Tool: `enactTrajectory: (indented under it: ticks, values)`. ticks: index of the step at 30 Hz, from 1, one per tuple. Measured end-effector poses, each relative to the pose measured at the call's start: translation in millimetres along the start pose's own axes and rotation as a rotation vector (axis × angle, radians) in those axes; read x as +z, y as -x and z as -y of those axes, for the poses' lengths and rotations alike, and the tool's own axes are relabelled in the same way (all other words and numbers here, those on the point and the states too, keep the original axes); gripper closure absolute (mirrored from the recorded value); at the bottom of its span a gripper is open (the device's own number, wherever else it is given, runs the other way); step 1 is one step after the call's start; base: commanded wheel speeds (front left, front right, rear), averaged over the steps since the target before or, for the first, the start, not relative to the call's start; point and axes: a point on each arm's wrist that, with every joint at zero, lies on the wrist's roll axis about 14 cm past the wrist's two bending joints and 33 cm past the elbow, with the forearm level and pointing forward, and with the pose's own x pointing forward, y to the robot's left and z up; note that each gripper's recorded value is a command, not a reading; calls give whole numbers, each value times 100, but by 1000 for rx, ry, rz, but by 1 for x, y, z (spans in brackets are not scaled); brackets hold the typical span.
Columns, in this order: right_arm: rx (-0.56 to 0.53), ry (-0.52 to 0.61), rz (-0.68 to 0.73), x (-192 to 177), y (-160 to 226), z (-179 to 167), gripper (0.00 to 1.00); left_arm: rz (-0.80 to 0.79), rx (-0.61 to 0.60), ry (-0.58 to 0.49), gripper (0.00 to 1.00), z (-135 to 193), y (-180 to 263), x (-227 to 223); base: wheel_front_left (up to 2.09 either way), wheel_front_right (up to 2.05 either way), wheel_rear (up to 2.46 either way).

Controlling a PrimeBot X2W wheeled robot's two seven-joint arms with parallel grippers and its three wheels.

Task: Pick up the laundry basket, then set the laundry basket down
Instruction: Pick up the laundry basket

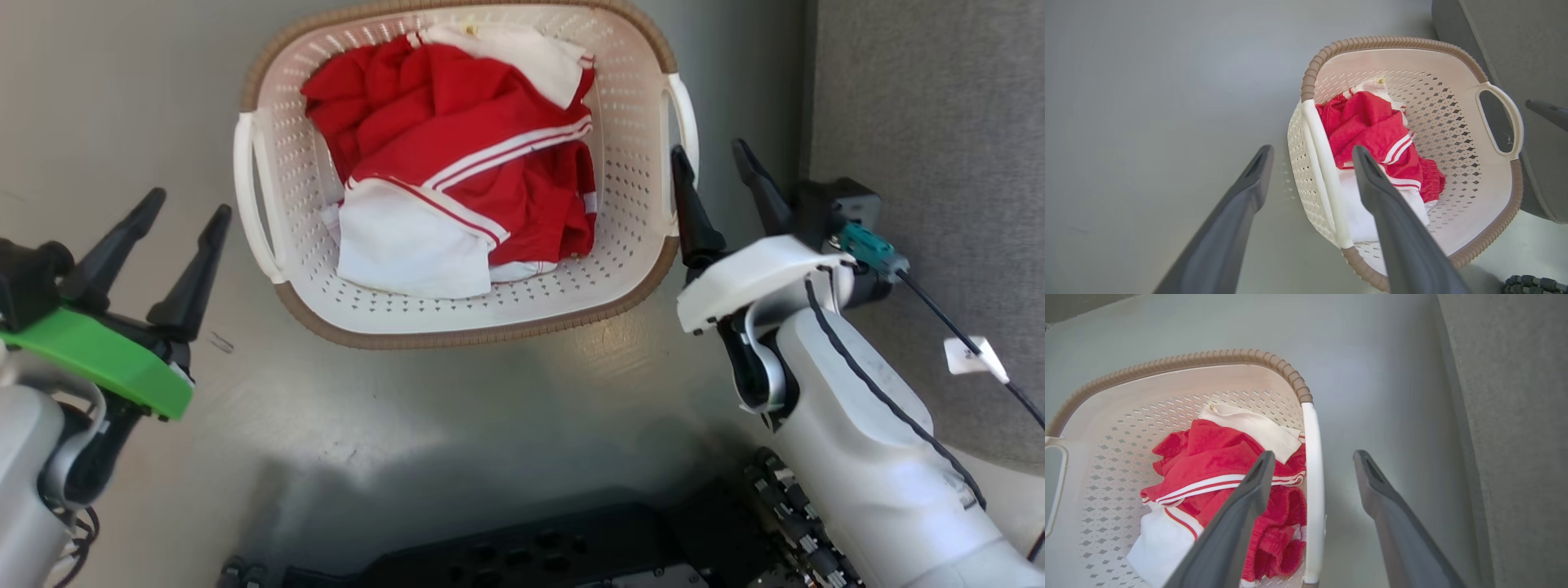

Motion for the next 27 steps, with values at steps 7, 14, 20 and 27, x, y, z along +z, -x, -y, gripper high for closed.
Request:
enactTrajectory:
  ticks: [7,14,20,27]
  values:
    - [26,25,-64,-22,-14,-3,0,-69,-9,37,0,-7,-14,-26,0,0,0]
    - [33,39,-105,-36,-25,-1,0,-102,-33,58,0,-8,-28,-37,0,0,0]
    - [47,40,-129,-42,-35,-3,0,-134,-43,80,0,-9,-38,-45,0,0,0]
    - [53,38,-153,-48,-36,-4,0,-160,-51,79,0,-11,-45,-51,0,0,0]
